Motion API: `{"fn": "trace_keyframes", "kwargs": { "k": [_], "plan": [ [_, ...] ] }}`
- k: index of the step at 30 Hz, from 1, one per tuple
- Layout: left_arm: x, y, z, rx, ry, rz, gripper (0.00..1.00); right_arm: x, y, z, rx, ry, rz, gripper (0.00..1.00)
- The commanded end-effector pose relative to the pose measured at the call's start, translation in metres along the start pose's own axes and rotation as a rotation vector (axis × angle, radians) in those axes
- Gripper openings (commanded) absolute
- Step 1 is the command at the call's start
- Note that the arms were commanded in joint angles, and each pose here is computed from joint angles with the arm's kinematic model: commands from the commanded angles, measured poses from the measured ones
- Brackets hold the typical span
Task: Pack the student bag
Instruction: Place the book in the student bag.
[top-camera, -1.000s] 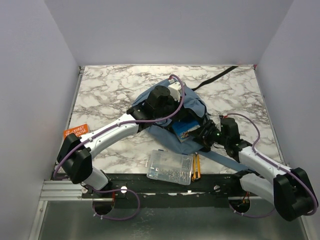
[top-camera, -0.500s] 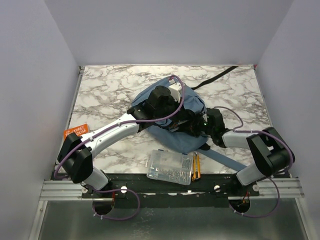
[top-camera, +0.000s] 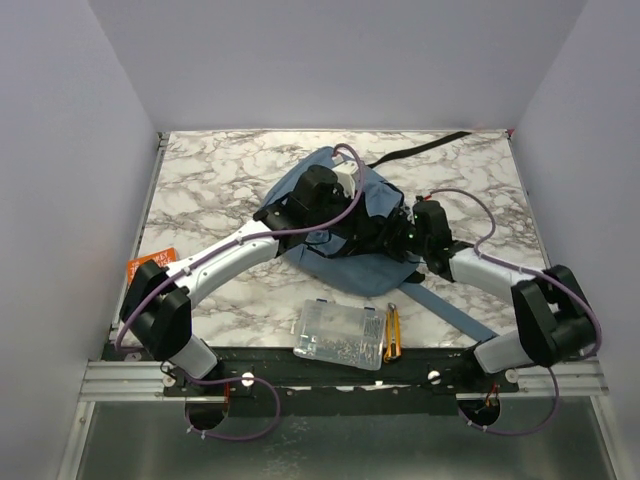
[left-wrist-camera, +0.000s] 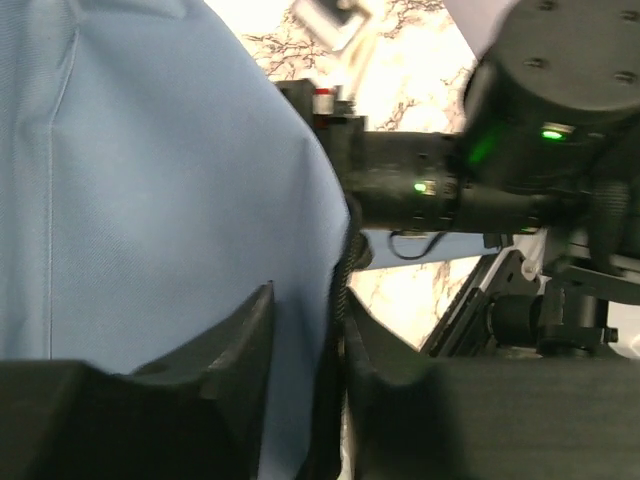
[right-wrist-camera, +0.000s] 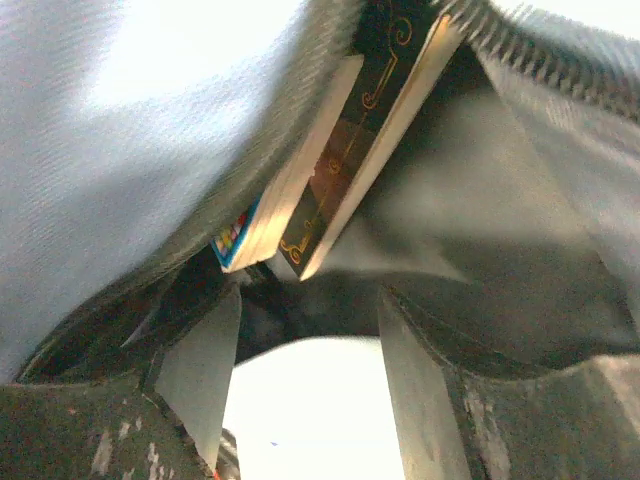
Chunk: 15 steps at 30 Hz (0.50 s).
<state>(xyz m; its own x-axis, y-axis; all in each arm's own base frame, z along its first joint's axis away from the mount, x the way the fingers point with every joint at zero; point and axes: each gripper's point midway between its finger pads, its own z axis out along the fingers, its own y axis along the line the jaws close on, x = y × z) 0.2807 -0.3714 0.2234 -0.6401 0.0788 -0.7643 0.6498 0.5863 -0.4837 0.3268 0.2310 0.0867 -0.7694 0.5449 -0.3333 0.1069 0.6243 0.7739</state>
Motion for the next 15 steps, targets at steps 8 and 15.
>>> {"fn": "trace_keyframes", "kwargs": {
  "k": [8,15],
  "plan": [
    [0.006,0.039,-0.084,-0.119,-0.015,-0.108,0.92,-0.015,-0.047,-0.088,0.364,-0.048,-0.326,0.75],
    [0.044,0.175,-0.2,-0.733,-0.137,-0.33,0.98,-0.019,-0.028,-0.115,0.343,-0.043,-0.389,0.79]
  ]
}}
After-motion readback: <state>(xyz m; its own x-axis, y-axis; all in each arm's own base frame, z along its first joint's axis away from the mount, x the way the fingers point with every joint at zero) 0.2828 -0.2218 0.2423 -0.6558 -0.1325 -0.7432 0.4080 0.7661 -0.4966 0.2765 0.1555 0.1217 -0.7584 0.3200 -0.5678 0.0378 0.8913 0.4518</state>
